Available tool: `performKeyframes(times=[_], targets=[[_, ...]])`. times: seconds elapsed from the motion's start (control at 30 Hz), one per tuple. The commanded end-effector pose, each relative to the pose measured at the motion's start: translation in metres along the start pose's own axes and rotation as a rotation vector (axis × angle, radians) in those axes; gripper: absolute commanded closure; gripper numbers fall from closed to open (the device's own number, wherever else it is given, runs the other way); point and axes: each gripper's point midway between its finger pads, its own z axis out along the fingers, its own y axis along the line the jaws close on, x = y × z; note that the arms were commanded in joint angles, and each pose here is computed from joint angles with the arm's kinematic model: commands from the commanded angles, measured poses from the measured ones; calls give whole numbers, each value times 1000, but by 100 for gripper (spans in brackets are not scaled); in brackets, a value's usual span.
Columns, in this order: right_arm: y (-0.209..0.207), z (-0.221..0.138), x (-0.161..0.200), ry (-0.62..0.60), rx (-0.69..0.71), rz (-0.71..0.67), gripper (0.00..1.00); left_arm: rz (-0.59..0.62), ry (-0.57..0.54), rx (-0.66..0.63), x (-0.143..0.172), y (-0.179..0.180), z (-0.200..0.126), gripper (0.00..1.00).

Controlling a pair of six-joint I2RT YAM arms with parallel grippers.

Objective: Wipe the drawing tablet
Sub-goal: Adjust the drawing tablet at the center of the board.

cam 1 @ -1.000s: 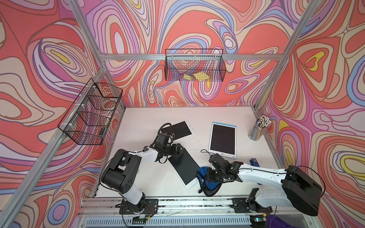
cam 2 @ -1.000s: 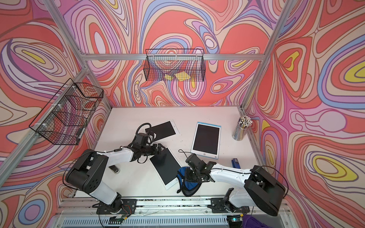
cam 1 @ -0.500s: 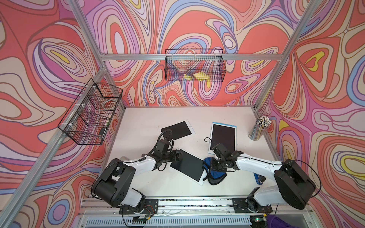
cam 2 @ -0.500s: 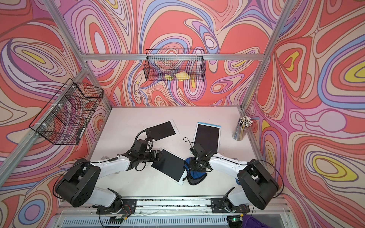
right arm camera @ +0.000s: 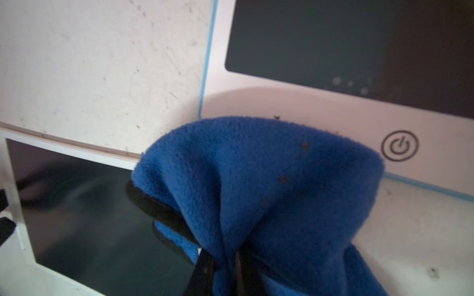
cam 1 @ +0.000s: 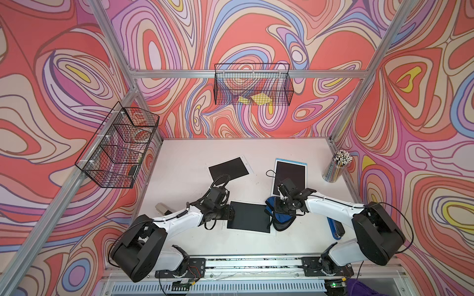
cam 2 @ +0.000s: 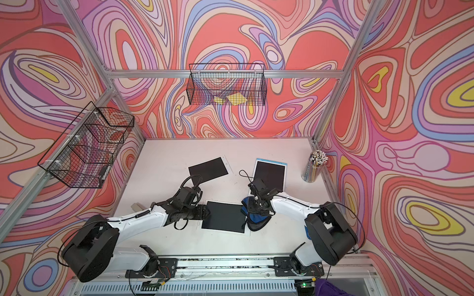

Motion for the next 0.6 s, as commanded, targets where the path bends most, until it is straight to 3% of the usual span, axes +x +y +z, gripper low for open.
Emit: performKeyframes(times=[0.0, 0.1, 0.2, 0.57], targets=[[15, -32, -25, -97, -28, -58, 100, 9, 95, -102, 16, 16, -4, 49], [22, -48, -29, -116, -47, -75, 100, 23, 89, -123, 11, 16, -5, 58], [27, -52, -29, -110, -70, -85, 100, 29, 87, -134, 10, 18, -6, 59], [53, -24, -10, -57, -83, -143, 100, -1, 122, -165, 15, 26, 3, 75]])
